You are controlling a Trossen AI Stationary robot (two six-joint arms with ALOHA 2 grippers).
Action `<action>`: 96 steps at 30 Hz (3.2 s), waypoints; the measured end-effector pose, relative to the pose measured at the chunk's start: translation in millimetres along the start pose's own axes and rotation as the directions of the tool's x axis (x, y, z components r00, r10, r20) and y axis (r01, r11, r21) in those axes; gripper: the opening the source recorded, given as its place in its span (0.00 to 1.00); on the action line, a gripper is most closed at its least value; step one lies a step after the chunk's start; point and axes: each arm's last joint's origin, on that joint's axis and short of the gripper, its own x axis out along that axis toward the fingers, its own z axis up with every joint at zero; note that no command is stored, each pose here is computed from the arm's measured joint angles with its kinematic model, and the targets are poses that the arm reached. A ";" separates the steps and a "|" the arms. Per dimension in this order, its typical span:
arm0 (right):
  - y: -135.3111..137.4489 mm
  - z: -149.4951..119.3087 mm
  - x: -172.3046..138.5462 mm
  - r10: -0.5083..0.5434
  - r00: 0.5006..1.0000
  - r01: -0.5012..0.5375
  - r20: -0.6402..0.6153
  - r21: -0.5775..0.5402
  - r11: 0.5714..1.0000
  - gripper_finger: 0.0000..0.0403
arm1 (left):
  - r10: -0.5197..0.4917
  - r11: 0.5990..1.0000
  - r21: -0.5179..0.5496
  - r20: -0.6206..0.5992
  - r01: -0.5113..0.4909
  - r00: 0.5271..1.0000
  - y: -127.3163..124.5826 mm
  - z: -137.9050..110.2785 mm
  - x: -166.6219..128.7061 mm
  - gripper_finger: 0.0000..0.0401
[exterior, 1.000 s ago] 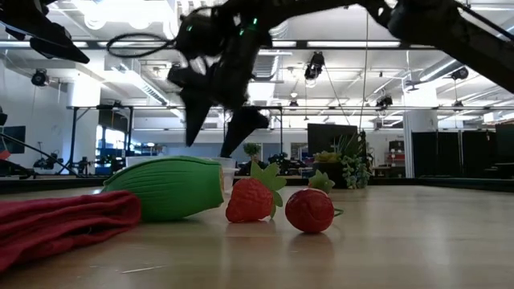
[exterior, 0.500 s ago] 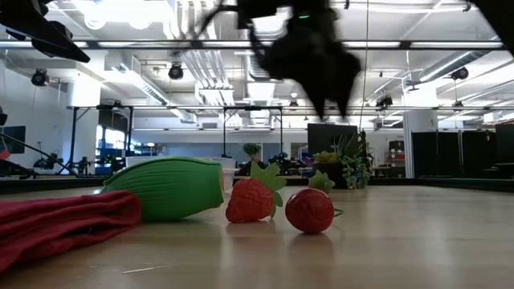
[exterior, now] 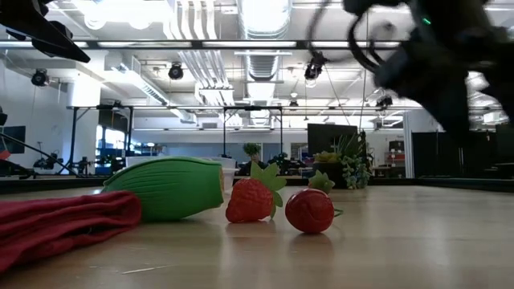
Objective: Pick and placing Produce into tupperware
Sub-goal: Put the right pink peach into the transparent bin
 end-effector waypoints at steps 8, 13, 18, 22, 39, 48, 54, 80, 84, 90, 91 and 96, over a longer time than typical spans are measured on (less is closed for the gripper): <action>-18.9 -26.7 37.0 0.034 0.998 -0.025 -0.047 0.171 0.985 0.81 | 0.000 1.000 -0.005 0.000 0.000 1.000 0.0 0.0 0.0 0.80; -30.4 -37.6 53.1 0.020 0.999 -0.009 -0.039 0.253 0.967 0.81 | 0.001 1.000 -0.005 0.000 -0.001 1.000 0.0 0.0 0.0 0.80; -35.9 -41.1 63.6 0.032 0.999 -0.023 -0.027 0.285 0.958 0.81 | 0.001 1.000 -0.005 0.000 -0.001 1.000 0.0 0.0 0.0 0.80; -36.3 -39.9 67.4 0.057 0.998 -0.048 -0.022 0.290 0.956 0.81 | 0.001 1.000 -0.006 0.000 -0.001 1.000 0.0 0.0 0.0 0.80; -36.5 -42.0 71.6 0.091 0.996 -0.084 -0.017 0.249 0.965 0.49 | 0.000 1.000 -0.006 0.000 0.000 1.000 0.0 0.0 0.0 0.80; -39.9 -50.5 74.2 0.095 0.995 -0.089 -0.014 0.241 0.966 0.50 | 0.000 1.000 -0.007 0.000 0.000 1.000 0.0 0.0 0.0 0.80; -39.5 -55.0 73.9 0.102 0.995 -0.094 -0.019 0.236 0.967 0.50 | 0.000 1.000 -0.007 0.000 0.000 1.000 0.0 0.0 0.0 0.80; -38.9 -56.5 72.6 0.107 0.994 -0.103 -0.005 0.224 0.969 0.27 | 0.000 1.000 -0.007 0.000 0.000 1.000 0.0 0.0 0.0 0.80; -40.5 -55.5 72.5 0.091 0.996 -0.090 0.006 0.234 0.968 0.29 | 0.000 1.000 -0.008 0.000 0.000 1.000 0.0 0.0 0.0 0.80; -41.1 -55.1 72.3 0.087 0.996 -0.086 0.009 0.221 0.971 0.39 | 0.000 1.000 -0.008 0.008 0.000 1.000 0.0 0.8 0.0 0.80; -41.1 -55.1 72.3 0.086 0.996 -0.086 0.009 0.218 0.972 0.41 | 0.000 1.000 -0.009 0.011 0.000 1.000 0.0 1.1 0.0 0.80; -41.4 -54.5 72.3 0.089 0.996 -0.092 0.024 0.204 0.975 0.48 | 0.000 1.000 -0.008 0.011 0.000 1.000 0.0 1.1 0.0 0.80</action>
